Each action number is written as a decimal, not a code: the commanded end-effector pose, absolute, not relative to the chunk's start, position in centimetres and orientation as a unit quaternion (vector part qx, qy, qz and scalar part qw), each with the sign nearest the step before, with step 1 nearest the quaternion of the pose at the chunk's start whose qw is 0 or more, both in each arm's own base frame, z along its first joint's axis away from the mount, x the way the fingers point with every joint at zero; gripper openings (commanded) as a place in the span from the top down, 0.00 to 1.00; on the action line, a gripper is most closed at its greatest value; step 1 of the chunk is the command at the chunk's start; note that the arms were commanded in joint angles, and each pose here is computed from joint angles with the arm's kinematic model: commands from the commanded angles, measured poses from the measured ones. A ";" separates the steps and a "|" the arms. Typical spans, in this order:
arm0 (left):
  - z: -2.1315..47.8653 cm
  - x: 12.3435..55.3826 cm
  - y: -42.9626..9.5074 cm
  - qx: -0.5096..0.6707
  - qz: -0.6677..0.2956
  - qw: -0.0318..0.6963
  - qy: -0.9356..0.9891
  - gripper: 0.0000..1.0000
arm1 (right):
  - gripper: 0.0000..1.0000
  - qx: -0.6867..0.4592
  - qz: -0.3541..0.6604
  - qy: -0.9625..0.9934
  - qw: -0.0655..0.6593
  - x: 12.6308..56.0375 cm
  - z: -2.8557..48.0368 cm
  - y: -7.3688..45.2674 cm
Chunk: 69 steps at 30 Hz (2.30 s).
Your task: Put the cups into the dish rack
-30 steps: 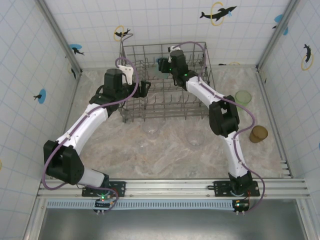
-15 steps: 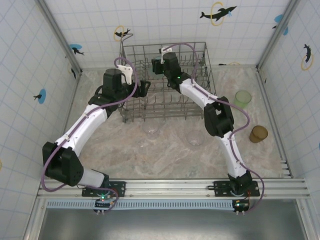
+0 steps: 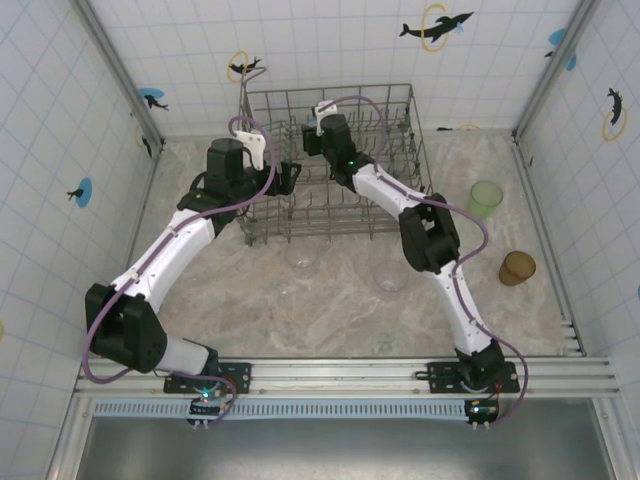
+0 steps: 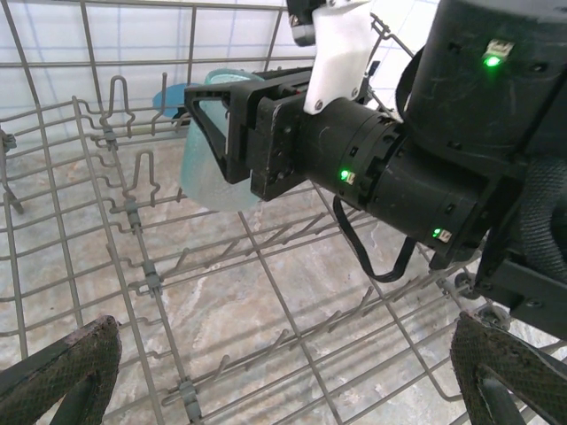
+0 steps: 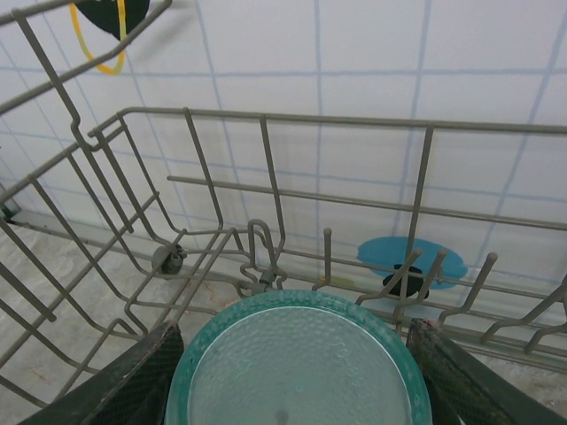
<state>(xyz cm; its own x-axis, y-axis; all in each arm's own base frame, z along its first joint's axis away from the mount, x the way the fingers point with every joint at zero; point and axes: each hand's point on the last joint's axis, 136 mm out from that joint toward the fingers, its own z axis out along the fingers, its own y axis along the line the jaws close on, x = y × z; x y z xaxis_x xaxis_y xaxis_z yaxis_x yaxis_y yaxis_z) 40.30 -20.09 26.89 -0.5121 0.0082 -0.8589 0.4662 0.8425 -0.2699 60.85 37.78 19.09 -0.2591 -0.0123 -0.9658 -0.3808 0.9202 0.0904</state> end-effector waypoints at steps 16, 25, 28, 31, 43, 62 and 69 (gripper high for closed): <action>27.3 40.0 -20.0 0.140 -0.251 0.477 0.831 0.02 | 0.60 -0.109 0.138 0.771 0.612 63.3 15.5 37.1; 27.2 40.0 -20.1 0.139 -0.252 0.476 0.831 0.02 | 0.53 -0.112 0.136 0.789 0.588 62.9 13.2 37.1; 27.2 40.0 -20.0 0.140 -0.252 0.477 0.831 0.02 | 0.52 -0.110 0.145 0.791 0.584 62.4 13.6 37.0; 27.3 40.0 -20.0 0.139 -0.252 0.478 0.830 0.02 | 0.46 -0.108 0.151 0.789 0.586 61.7 14.8 36.8; 27.6 39.9 -20.1 0.138 -0.256 0.479 0.828 0.02 | 0.21 -0.107 0.160 0.799 0.569 60.0 17.2 36.4; 27.7 39.8 -20.1 0.138 -0.257 0.480 0.827 0.02 | 0.05 -0.079 0.192 0.789 0.579 58.8 23.8 35.6; 27.9 39.8 -20.1 0.137 -0.259 0.482 0.826 0.02 | 0.01 -0.055 0.202 0.806 0.554 58.8 23.5 35.0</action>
